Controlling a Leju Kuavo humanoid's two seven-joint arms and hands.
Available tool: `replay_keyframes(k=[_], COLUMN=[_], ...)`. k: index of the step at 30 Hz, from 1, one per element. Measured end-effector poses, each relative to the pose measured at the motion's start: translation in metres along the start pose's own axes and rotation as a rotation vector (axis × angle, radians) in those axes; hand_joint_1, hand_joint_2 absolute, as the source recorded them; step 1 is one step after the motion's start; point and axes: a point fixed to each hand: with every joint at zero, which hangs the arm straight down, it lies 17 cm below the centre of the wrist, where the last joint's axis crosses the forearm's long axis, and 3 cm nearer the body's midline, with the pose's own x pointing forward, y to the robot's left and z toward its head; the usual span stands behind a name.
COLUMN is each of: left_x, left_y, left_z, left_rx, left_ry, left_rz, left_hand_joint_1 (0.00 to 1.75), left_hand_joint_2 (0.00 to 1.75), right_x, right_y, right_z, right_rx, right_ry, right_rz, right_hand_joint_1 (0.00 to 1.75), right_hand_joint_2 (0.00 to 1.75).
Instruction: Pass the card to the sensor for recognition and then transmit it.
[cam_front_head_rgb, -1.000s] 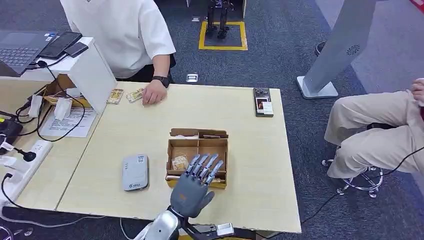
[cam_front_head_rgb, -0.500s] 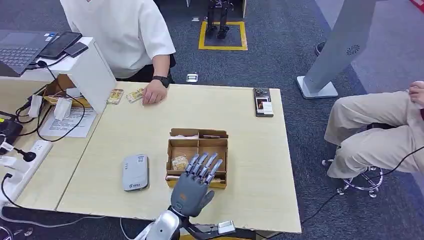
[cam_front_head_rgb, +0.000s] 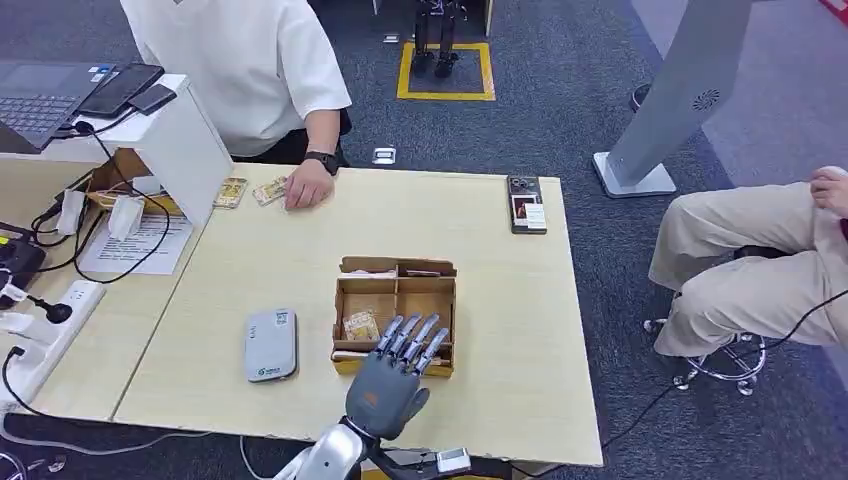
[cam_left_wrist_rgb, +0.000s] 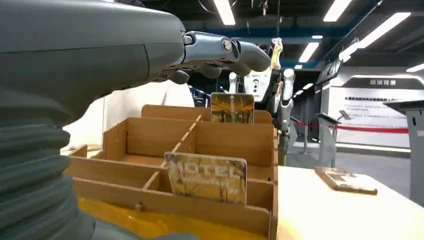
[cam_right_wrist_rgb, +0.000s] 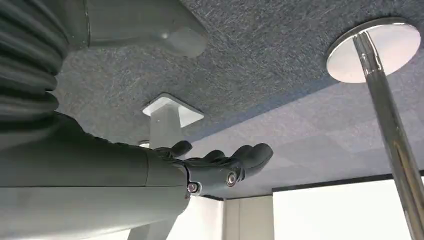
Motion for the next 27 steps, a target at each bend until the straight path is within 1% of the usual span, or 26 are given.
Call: replay_keyframes(k=[1,2,3,7,8,10,11,12,13,16,18,20,25,26,27], left_x=[0.000,0.000,0.000,0.000,0.000,0.000,0.000,-0.001,-0.002,-0.006,-0.011,-0.015,-0.024,-0.025,-0.026], left_y=[-0.002,-0.003,-0.004,-0.008,-0.010,-0.013,-0.014,-0.016,-0.019,-0.022,-0.024,-0.024,-0.027,-0.028,-0.028], left_z=[0.001,0.001,0.002,0.003,0.003,0.004,0.004,0.005,0.006,0.006,0.006,0.007,0.009,0.010,0.010], left_rx=[-0.005,-0.009,-0.011,-0.024,-0.028,-0.037,-0.042,-0.049,-0.056,-0.063,-0.068,-0.069,-0.078,-0.079,-0.080], left_ry=[0.000,-0.001,-0.001,-0.001,-0.001,-0.001,-0.001,0.002,0.006,0.036,0.062,0.081,0.132,0.140,0.146], left_rz=[0.000,0.000,0.000,0.001,0.000,0.000,0.000,0.000,0.000,0.001,-0.001,-0.004,-0.010,-0.010,-0.011], left_hand_joint_1=[0.17,0.12,0.12,0.30,0.37,0.30,0.12,0.21,0.24,0.21,0.24,0.31,0.30,0.31,0.38], left_hand_joint_2=[1.75,1.75,1.75,1.75,1.75,1.75,1.75,1.75,1.75,1.75,1.75,1.75,1.75,1.75,1.75], right_x=[0.000,0.000,0.000,0.000,0.000,0.000,0.000,0.000,0.001,0.000,-0.001,-0.002,-0.002,-0.002,-0.002], right_y=[0.000,0.000,0.000,0.000,0.000,0.000,0.000,0.000,0.000,0.000,0.000,0.000,0.000,0.000,0.000], right_z=[0.000,0.000,0.000,0.000,0.000,0.000,0.000,0.000,0.000,0.000,0.000,0.000,0.000,0.000,0.000], right_rx=[0.000,0.000,0.000,0.000,0.000,0.001,0.001,0.001,0.001,0.002,0.002,0.002,0.002,0.002,0.002], right_ry=[0.000,0.000,0.000,0.000,0.000,-0.002,-0.002,-0.003,-0.004,0.000,0.005,0.011,0.013,0.012,0.012], right_rz=[0.000,0.000,0.000,0.000,0.000,0.002,0.002,0.003,0.004,0.006,0.008,0.009,0.010,0.011,0.011], right_hand_joint_1=[0.00,0.00,0.00,0.00,0.00,0.00,0.00,0.00,0.00,0.00,0.00,0.00,0.00,0.00,0.00], right_hand_joint_2=[1.75,1.75,1.75,1.75,1.75,1.75,1.75,1.75,1.75,1.75,1.75,1.75,1.75,1.75,1.75])
